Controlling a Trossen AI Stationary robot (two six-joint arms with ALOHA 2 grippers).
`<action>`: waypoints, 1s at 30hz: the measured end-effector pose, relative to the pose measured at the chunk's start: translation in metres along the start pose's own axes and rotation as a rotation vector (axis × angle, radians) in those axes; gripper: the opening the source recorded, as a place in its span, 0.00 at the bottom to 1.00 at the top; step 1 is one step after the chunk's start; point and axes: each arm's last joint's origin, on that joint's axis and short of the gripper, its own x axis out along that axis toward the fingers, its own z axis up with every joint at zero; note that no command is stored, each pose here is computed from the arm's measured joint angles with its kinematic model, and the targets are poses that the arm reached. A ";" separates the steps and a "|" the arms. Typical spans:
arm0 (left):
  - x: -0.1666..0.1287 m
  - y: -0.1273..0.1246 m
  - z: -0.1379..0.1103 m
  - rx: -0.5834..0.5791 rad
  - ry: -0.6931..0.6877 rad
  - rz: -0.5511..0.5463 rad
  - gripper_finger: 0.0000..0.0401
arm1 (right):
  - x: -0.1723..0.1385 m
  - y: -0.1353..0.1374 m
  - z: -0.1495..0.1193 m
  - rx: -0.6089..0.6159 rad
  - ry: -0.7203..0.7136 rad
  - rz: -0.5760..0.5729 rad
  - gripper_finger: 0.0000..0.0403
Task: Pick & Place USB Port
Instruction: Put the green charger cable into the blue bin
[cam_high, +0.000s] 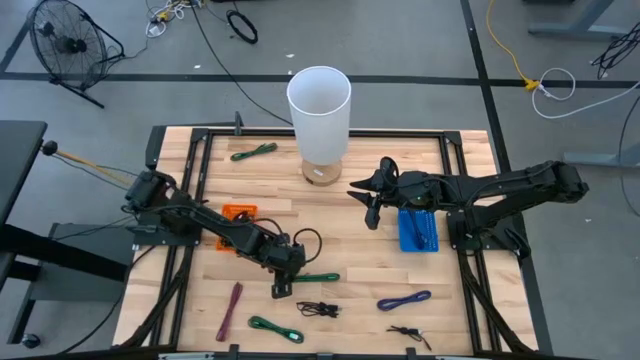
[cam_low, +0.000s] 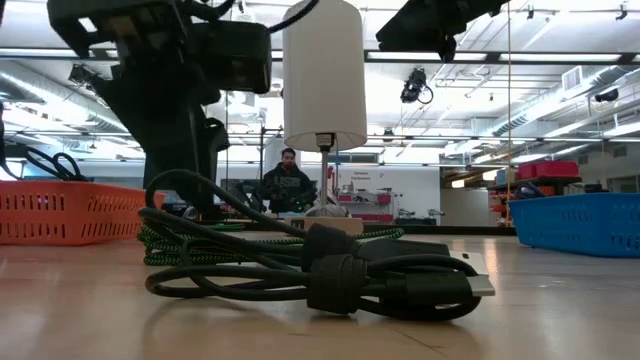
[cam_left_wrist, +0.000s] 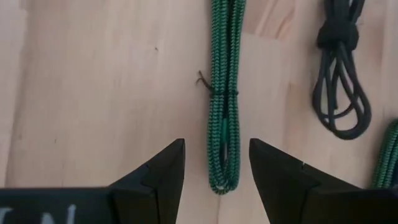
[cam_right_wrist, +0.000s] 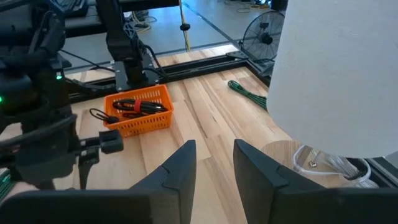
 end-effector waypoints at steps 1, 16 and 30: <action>0.002 0.000 0.001 0.000 0.000 -0.002 0.46 | 0.000 0.000 0.000 -0.001 0.001 -0.001 0.27; 0.026 0.001 -0.005 -0.054 0.067 -0.015 0.46 | 0.000 0.000 0.000 -0.002 0.004 0.000 0.27; 0.038 0.015 -0.003 -0.132 0.115 -0.015 0.06 | 0.000 0.000 -0.001 -0.003 0.006 0.000 0.27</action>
